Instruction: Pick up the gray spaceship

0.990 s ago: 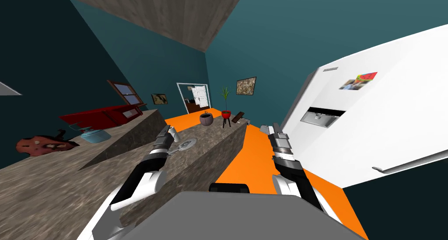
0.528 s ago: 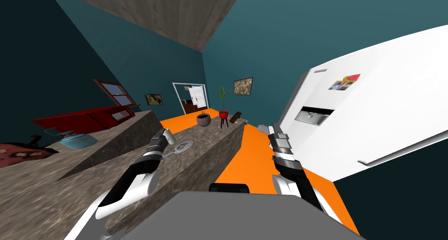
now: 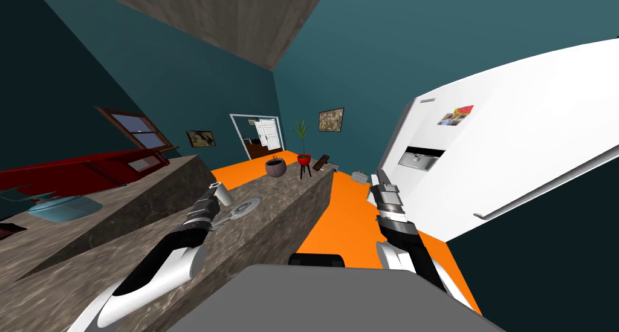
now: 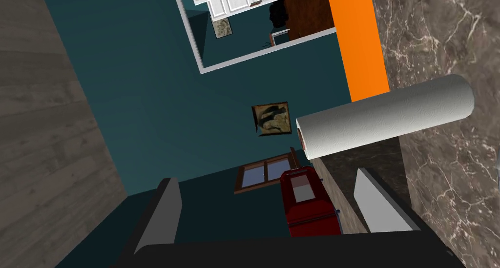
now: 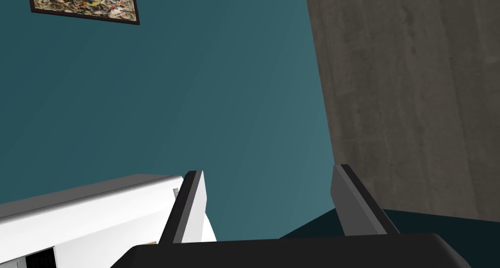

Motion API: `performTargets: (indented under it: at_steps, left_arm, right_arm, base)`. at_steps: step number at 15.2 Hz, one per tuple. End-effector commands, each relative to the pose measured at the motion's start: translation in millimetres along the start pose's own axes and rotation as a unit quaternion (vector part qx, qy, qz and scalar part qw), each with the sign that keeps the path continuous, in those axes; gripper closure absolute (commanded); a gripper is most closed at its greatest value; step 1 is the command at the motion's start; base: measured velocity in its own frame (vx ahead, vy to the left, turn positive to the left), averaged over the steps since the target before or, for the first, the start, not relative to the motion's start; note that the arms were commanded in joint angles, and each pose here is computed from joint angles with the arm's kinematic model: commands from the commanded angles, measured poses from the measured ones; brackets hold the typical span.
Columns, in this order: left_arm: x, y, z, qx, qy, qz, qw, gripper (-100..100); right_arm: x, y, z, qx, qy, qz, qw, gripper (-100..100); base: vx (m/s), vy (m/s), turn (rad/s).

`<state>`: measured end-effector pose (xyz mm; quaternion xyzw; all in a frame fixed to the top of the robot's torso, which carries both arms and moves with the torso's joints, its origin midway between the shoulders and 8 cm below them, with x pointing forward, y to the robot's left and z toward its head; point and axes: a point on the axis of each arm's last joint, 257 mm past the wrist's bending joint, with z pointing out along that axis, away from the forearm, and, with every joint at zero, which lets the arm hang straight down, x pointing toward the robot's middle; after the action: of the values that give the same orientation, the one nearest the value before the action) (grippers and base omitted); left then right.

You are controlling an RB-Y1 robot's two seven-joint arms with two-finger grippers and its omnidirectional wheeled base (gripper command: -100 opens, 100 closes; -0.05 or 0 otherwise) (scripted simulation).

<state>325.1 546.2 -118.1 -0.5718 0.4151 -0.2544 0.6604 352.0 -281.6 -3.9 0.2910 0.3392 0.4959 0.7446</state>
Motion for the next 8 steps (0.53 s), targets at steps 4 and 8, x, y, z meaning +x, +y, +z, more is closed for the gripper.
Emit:
performTargets:
  at_steps: [4,8]
  left_arm:
    - [-25.8,28,-3.6,-0.050,-0.023,0.004,0.9985,-100]
    - [-52.8,57,-12.4,-0.099,-0.049,0.005,0.9938,-100]
  right_arm:
    - [0,0,0.0,0.000,0.000,0.000,1.0000,0]
    - [0,0,0.0,0.000,0.000,0.000,1.0000,0]
  base:
    - [0.023,-0.023,-0.056]
    - [0.027,-0.023,-0.070]
